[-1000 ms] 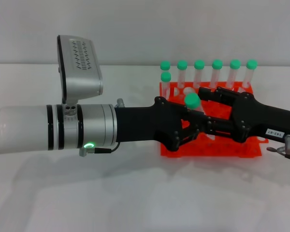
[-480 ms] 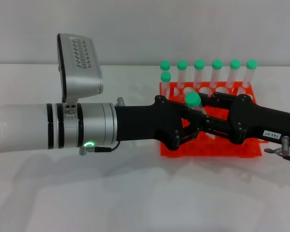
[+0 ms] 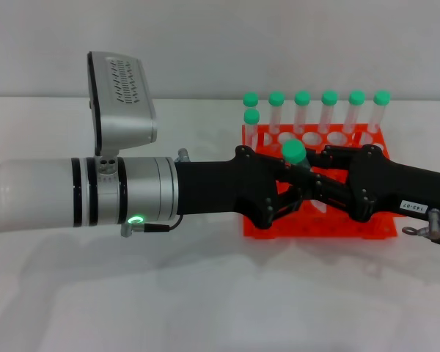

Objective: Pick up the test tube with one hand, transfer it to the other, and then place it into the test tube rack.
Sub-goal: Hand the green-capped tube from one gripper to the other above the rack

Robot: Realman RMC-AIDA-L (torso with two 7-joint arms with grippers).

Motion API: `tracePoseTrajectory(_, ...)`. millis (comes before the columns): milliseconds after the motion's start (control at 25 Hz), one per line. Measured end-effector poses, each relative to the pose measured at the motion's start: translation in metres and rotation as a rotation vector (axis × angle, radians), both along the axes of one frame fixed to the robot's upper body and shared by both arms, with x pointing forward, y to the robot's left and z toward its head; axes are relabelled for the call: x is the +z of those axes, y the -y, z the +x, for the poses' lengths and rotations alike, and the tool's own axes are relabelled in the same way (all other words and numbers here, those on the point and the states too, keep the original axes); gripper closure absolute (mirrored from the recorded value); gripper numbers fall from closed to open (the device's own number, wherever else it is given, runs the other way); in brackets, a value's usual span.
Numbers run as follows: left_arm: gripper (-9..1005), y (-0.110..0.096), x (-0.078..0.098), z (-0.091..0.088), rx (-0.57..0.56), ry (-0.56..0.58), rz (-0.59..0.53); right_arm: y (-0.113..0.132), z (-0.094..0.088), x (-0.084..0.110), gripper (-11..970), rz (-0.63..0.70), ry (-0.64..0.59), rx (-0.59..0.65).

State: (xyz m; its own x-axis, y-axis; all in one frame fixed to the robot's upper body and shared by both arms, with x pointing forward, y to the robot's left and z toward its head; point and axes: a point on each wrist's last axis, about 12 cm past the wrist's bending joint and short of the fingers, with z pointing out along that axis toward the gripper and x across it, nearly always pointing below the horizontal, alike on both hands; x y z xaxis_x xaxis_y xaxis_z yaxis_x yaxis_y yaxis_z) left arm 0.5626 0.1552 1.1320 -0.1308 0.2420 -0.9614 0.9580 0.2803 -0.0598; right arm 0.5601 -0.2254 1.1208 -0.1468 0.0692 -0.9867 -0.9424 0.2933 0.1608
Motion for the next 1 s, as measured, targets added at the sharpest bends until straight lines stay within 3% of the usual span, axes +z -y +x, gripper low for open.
tracePoseTrajectory(240, 802, 0.0010, -0.0006, 0.0007, -0.004, -0.001, 0.006, -0.0019, 0.0002, 0.0001, 650, 0.000, 0.000, 0.004)
tracePoseTrajectory(1000, 801, -0.0017, -0.0006, 0.0007, 0.008, -0.001, 0.004, 0.0015, 0.0010, 0.0006, 676, 0.007, 0.002, -0.015)
